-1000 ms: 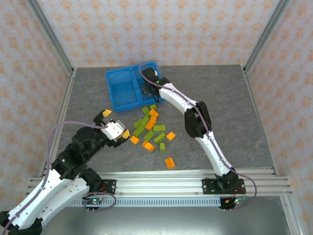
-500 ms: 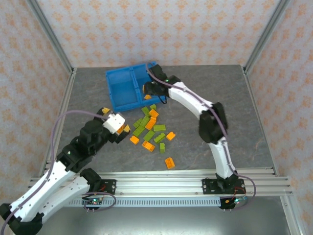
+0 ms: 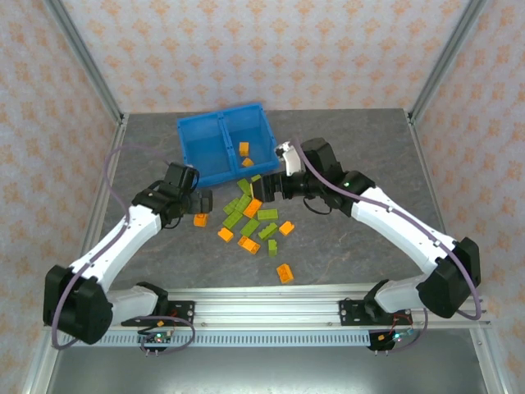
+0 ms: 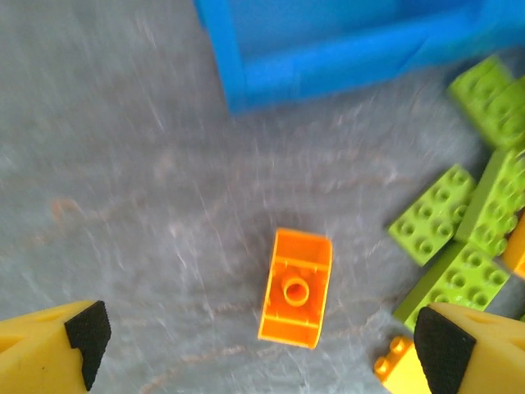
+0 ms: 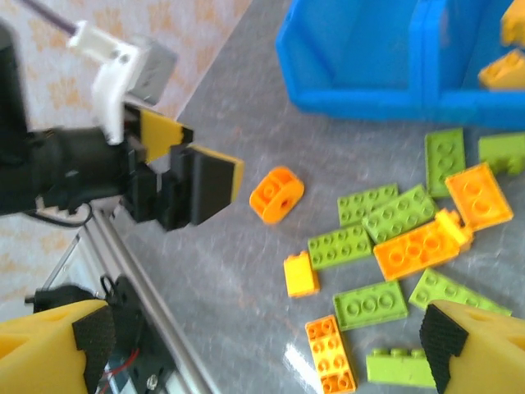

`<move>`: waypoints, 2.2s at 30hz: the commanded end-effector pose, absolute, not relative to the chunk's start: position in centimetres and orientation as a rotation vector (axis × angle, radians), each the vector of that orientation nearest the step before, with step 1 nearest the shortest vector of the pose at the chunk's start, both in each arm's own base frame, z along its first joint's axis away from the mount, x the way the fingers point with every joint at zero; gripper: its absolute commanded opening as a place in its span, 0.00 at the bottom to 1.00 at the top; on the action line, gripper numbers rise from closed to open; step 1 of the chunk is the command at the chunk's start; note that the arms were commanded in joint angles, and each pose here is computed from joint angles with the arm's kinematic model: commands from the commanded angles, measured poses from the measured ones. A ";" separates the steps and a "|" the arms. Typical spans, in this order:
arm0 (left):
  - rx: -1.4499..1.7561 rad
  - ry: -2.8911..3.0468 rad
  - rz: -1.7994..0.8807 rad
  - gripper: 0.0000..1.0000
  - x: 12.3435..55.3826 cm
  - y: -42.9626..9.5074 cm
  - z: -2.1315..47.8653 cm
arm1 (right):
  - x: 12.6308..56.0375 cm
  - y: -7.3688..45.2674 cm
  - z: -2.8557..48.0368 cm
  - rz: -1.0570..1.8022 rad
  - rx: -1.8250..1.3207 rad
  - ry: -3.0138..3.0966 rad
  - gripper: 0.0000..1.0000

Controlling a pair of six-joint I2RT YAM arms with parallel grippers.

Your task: Sort the legos into containers by color

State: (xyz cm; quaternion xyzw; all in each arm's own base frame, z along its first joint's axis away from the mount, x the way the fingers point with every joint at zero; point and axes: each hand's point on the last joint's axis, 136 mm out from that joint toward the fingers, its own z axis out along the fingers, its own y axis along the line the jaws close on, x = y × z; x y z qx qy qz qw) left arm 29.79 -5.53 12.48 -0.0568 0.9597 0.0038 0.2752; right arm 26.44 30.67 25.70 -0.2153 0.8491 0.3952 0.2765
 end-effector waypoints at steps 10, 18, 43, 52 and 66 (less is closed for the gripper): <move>-0.257 2.738 -0.144 0.77 31.3 -7.7 4.3 | 25.5 31.5 22.7 1.116 -0.551 2.372 0.99; -0.231 2.754 -0.141 0.43 31.3 -7.8 3.1 | 26.1 31.2 22.3 1.076 -0.497 2.396 1.00; 0.041 2.304 -0.182 0.37 52.8 -19.2 22.8 | 29.2 28.7 25.1 0.912 -0.244 2.295 1.00; -0.066 2.411 -0.195 0.39 57.4 -20.8 16.6 | 29.2 28.2 25.2 0.872 -0.249 2.304 1.00; -0.010 2.385 -0.239 0.56 55.3 -21.8 20.4 | 28.7 27.9 26.2 0.895 -0.239 2.286 1.00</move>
